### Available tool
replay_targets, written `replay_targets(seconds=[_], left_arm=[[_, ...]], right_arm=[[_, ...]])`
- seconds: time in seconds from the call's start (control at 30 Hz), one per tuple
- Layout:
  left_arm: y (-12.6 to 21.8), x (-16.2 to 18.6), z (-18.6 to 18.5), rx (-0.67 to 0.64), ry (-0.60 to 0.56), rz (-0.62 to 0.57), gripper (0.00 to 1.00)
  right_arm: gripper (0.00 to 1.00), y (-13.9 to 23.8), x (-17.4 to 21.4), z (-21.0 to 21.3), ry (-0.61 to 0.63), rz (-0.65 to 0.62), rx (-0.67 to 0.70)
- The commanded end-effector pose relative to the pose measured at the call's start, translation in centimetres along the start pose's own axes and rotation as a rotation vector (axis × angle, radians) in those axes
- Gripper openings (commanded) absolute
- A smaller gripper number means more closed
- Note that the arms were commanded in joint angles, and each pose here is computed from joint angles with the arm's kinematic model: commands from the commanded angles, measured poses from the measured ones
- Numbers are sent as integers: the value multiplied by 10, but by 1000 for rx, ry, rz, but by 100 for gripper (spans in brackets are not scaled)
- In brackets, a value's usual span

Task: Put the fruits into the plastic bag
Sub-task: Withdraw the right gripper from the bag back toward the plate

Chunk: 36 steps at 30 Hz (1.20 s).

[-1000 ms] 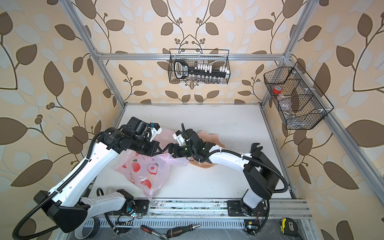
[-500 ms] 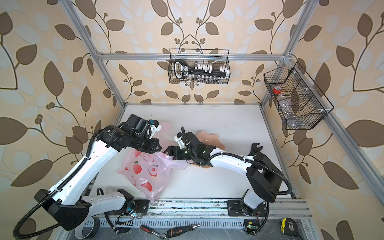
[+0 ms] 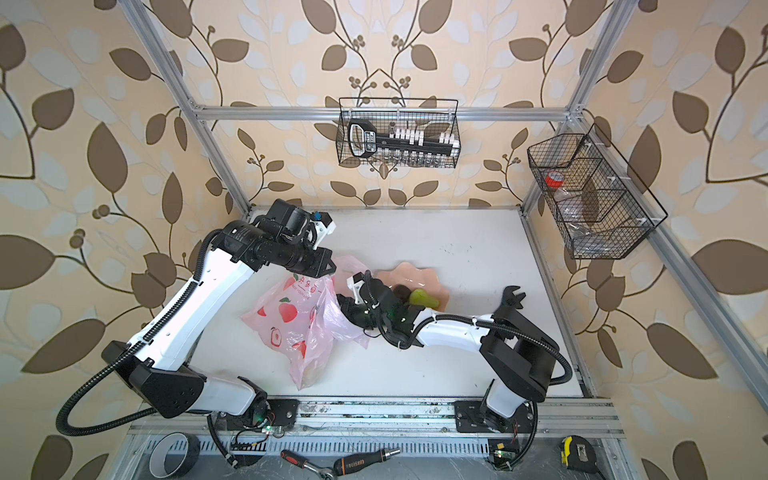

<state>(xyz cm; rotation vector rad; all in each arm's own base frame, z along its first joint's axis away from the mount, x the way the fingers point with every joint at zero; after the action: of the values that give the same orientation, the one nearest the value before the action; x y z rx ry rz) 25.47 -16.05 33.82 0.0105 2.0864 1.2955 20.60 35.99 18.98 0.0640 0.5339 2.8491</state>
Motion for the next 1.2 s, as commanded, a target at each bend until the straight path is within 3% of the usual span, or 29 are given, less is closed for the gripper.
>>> replay_targets(seconds=[0.0,0.2,0.33,0.77,1.17], left_arm=[[6,15,-5,50,-9,-39,0],[7,73,-6,77,80,-17,0],[4,91,-6,95,122,-11,0],[2,93,-7,109,132,-8,0],[3,88,-6,100,123,-10,0]], right_arm=[[98,-1,2,4,-42,-15,-58],[99,11,-22,-10,2,-101,57],[99,13,-46,-8,58,-139,93],[99,16,-88,24,209,-175,136],[99,101,-100,23,327,-206,335]])
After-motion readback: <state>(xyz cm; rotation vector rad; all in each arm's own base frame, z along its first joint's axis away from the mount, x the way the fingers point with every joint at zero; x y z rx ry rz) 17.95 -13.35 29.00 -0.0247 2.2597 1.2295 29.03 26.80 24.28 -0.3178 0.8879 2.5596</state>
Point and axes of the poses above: each gripper's point midway between its finger pads, its own y axis back along the fingers, its own z axis along the line the jaws close on, x = y × z, the point moved 7 cm from there along y, back along the fingers, and after that the axes turned 10 degrees about -y, right-handed, at the moved point
